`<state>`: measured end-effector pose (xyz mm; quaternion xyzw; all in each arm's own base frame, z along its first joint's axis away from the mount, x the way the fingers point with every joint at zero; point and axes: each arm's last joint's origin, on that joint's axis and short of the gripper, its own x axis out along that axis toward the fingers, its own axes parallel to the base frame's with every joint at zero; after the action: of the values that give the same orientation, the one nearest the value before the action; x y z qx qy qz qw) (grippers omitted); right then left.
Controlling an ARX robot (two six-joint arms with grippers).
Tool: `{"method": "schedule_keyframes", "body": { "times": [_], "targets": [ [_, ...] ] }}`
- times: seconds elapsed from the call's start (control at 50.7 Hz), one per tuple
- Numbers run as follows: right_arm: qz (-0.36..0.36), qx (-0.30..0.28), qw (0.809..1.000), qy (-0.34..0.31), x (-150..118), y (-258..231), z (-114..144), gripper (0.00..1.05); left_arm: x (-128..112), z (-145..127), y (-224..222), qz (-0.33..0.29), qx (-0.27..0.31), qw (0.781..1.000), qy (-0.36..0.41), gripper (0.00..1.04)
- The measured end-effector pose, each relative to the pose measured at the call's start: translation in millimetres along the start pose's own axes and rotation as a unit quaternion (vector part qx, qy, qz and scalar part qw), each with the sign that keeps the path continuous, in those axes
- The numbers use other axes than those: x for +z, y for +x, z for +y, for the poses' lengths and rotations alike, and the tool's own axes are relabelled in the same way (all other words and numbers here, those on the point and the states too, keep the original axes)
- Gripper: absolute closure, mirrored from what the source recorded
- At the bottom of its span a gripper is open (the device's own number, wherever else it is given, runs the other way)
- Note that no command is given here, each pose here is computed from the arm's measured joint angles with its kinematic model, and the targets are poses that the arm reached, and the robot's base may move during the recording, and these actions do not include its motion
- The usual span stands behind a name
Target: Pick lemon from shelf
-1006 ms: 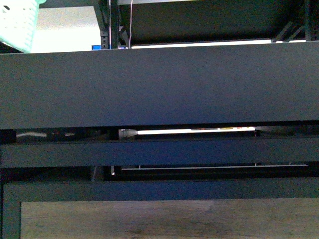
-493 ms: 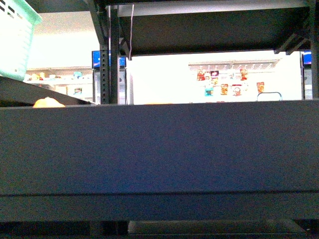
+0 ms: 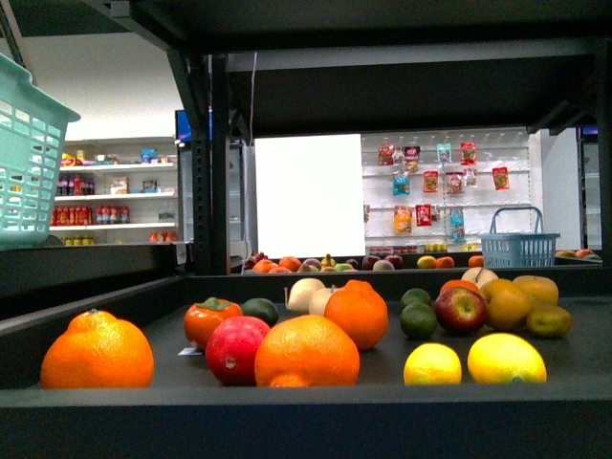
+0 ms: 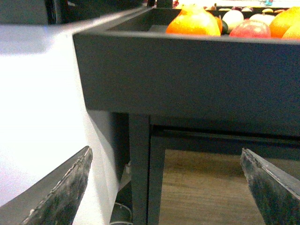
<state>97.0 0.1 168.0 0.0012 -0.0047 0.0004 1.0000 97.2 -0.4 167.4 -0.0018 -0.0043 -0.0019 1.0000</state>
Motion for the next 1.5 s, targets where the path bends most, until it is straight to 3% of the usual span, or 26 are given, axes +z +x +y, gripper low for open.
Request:
{"method": "schedule_keyframes", "body": {
  "times": [1.42, 1.498],
  "targets": [
    [0.000, 0.000, 1.000, 0.000, 0.1, 0.0, 0.0, 0.08, -0.1, 0.0, 0.0, 0.000, 0.000, 1.000, -0.001, 0.08],
    [0.000, 0.000, 1.000, 0.000, 0.1, 0.0, 0.0, 0.08, -1.3, 1.9, 1.7, 0.083, 0.026, 0.994, -0.073, 0.08]
  ]
}}
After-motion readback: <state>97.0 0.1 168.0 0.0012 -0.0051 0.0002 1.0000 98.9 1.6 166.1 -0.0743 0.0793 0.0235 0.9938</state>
